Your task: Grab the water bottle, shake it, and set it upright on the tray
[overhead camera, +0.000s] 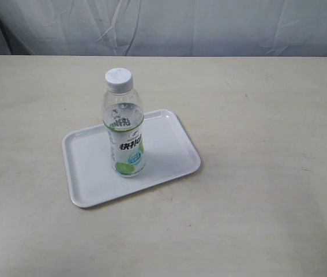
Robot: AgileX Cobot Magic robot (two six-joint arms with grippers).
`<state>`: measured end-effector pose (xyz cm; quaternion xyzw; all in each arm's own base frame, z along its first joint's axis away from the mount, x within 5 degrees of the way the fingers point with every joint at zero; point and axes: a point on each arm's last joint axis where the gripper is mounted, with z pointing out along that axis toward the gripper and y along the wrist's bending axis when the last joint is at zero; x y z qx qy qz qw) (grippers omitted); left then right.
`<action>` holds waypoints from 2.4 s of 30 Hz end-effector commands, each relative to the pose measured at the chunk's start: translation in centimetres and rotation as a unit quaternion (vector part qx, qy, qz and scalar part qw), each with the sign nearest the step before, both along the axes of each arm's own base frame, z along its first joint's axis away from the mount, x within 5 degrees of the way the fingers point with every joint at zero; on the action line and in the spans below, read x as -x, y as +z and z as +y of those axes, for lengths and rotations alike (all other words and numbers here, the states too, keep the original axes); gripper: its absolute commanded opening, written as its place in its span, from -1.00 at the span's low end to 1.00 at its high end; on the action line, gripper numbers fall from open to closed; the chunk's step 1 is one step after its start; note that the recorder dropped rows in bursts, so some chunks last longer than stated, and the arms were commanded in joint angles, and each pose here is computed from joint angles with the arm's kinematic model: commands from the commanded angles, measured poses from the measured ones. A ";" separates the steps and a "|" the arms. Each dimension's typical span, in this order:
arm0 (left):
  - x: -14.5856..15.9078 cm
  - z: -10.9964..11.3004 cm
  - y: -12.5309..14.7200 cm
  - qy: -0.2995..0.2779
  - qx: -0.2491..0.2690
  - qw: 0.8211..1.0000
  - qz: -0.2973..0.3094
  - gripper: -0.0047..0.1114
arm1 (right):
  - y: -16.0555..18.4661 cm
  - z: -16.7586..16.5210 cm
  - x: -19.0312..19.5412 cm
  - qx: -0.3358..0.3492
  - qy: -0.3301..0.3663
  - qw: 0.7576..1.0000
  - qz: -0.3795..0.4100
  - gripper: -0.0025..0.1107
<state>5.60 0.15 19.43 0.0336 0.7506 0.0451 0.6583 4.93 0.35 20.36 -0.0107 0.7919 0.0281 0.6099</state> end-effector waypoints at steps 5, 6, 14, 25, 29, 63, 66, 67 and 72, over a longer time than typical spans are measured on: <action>0.0 0.0 0.0 0.000 0.001 1.000 -0.005 -0.91 | -2.4 -0.1 -0.3 0.007 -0.004 1.000 0.013 -0.91; 0.0 0.0 0.0 0.000 0.001 1.000 -0.005 -0.91 | -2.3 -0.1 -0.4 0.006 -0.004 1.000 0.010 -0.91; 0.0 0.0 0.0 0.000 0.001 1.000 -0.005 -0.91 | -2.3 -0.1 -0.4 0.013 -0.005 1.000 0.006 -0.91; 0.0 0.0 0.0 0.000 0.001 1.000 -0.005 -0.91 | -2.2 -0.1 -0.4 0.011 -0.005 1.000 0.005 -0.91; 0.0 0.0 0.0 0.000 0.001 1.000 -0.005 -0.91 | -2.2 -0.1 -0.4 0.011 -0.005 1.000 0.005 -0.91; 0.0 0.0 0.0 0.000 0.002 1.000 -0.004 -0.91 | -2.2 -0.1 -0.4 0.011 -0.005 1.000 0.005 -0.91; 0.0 0.0 0.0 0.000 0.002 1.000 -0.004 -0.91 | -2.2 -0.1 -0.4 0.011 -0.005 1.000 0.005 -0.91; 0.0 0.0 0.0 0.000 0.002 1.000 -0.004 -0.91 | -2.2 -0.1 -0.4 0.011 -0.005 1.000 0.005 -0.91; 0.0 0.0 0.0 0.000 0.002 1.000 -0.004 -0.91 | -2.2 -0.1 -0.4 0.011 -0.005 1.000 0.005 -0.91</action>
